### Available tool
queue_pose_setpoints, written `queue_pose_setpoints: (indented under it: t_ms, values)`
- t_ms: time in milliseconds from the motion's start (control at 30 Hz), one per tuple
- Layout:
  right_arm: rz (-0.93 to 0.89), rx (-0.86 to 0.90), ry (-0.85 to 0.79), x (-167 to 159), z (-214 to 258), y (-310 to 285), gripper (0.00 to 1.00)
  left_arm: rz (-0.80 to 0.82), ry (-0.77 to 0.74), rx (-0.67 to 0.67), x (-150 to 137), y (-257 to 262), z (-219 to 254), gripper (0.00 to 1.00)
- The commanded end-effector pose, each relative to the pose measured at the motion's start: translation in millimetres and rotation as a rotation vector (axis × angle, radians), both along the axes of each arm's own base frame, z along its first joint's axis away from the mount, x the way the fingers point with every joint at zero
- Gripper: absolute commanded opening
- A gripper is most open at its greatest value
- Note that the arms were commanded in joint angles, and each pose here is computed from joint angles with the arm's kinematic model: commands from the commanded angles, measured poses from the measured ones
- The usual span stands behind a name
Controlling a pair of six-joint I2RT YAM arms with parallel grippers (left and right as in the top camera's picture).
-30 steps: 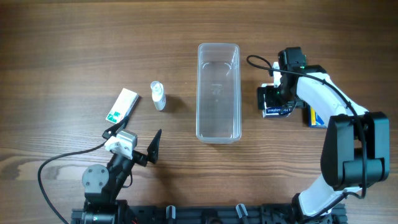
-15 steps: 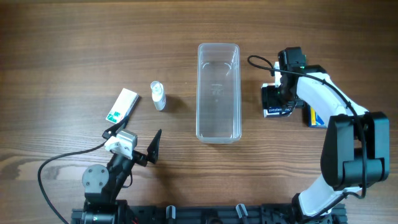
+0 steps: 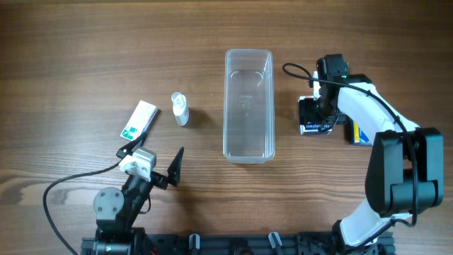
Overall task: Pack container
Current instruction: 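Lower the right gripper and grasp the white Hansaplast box, then carry the Hansaplast box left over the clear container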
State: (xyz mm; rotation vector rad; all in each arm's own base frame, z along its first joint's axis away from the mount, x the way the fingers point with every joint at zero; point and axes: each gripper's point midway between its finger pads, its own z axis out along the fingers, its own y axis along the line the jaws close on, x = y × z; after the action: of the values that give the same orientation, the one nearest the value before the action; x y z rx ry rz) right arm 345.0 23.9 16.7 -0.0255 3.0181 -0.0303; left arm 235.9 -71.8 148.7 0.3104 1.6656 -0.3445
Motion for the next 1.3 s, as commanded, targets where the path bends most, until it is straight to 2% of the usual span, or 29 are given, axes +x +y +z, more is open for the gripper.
queue_pose_setpoints:
  t_ms: [0,167,200,233,433,600,767,1067,1267]
  values:
    - [-0.006,0.106,-0.136,14.2,49.2,17.6,0.74,0.01,0.005,0.008,0.6,2.3,-2.4,1.0]
    - [-0.024,0.265,-0.263,6.7,111.2,40.5,0.7,0.01,0.005,0.008,0.6,2.3,-2.4,1.0]
    - [-0.024,0.345,-0.34,-3.2,148.2,52.4,0.69,0.011,0.005,0.008,0.6,2.3,-2.4,1.0]
    - [0.0,0.379,-0.374,-8.0,163.3,60.0,0.69,0.01,0.005,0.008,0.6,2.3,-2.4,1.0]
    - [0.093,0.486,-0.447,-32.2,203.8,104.7,0.69,0.01,0.005,0.008,0.6,2.3,-2.4,1.0]
    - [0.111,0.465,-0.464,-31.0,201.6,137.3,0.69,0.01,0.005,0.008,0.6,2.3,-2.4,1.0]
    - [0.109,0.429,-0.512,-10.7,191.0,163.0,0.69,0.01,0.005,0.008,0.6,2.3,-2.4,1.0]
    - [0.052,0.277,-0.386,20.6,106.1,161.8,0.7,0.01,0.005,0.008,0.6,2.3,-2.4,1.0]
    - [0.08,0.294,-0.393,23.1,100.0,177.6,0.7,0.01,0.005,0.008,0.6,2.3,-2.4,1.0]
